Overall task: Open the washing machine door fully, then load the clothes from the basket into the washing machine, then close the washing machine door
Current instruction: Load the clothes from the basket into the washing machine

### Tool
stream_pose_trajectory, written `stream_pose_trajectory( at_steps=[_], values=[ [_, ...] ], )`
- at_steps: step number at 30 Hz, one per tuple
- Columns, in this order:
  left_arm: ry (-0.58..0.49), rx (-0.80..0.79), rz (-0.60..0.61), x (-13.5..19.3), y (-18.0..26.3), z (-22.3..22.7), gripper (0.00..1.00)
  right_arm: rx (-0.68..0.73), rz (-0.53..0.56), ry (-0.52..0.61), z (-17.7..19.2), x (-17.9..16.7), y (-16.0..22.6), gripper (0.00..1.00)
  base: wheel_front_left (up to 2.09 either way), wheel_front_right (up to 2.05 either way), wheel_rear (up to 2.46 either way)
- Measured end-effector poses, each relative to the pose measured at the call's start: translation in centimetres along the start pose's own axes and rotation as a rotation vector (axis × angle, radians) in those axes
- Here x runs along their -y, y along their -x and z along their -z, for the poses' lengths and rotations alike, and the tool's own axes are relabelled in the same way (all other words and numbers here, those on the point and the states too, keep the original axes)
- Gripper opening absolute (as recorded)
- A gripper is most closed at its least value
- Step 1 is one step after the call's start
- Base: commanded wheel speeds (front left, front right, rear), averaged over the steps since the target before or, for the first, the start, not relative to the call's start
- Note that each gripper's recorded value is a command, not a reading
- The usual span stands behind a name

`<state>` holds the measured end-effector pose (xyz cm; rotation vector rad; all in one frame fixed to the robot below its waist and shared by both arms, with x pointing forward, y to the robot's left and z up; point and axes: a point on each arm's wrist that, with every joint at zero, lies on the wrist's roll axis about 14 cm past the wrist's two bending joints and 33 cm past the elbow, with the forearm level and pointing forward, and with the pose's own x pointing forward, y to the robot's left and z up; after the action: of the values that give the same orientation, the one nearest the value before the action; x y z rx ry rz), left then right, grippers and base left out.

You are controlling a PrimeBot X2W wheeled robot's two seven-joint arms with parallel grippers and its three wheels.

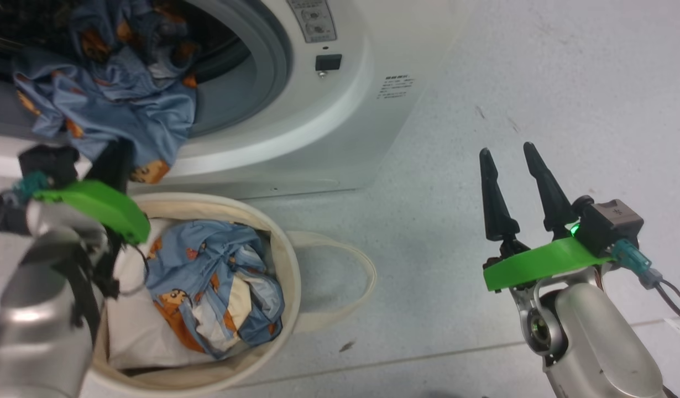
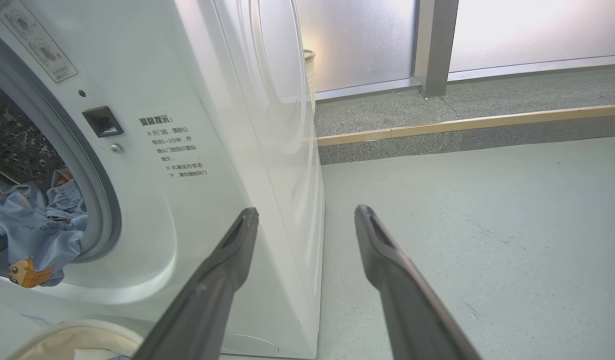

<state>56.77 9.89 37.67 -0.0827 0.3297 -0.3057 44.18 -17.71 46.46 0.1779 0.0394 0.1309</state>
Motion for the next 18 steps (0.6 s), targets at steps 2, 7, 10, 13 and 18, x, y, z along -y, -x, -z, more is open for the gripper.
stream_pose_trajectory(
  at_steps=[2,7,10,13,18],
  values=[
    [-0.006,0.008,0.0,-0.2,-0.9,-0.6,0.0,-0.011,0.007,0.0,0.4,0.3,0.0,1.0,0.0,0.0,0.0],
    [-0.039,0.042,0.01,-0.2,-4.3,-3.0,0.0,-0.038,0.044,0.004,1.5,1.6,0.0,1.0,0.0,0.0,0.0],
    [-0.075,0.017,0.015,-0.3,-6.1,-2.7,0.0,-0.057,0.063,0.008,2.3,2.3,-0.1,1.0,0.0,0.0,0.0],
    [-0.12,-0.053,0.002,-0.5,-7.4,-1.0,0.0,-0.074,0.08,0.011,3.1,2.8,-0.1,1.0,0.0,0.0,0.0],
    [-0.149,-0.059,-0.013,-0.5,-9.9,-0.7,0.0,-0.104,0.107,0.024,4.4,3.7,-0.2,1.0,0.0,0.0,0.0]
  ],
)
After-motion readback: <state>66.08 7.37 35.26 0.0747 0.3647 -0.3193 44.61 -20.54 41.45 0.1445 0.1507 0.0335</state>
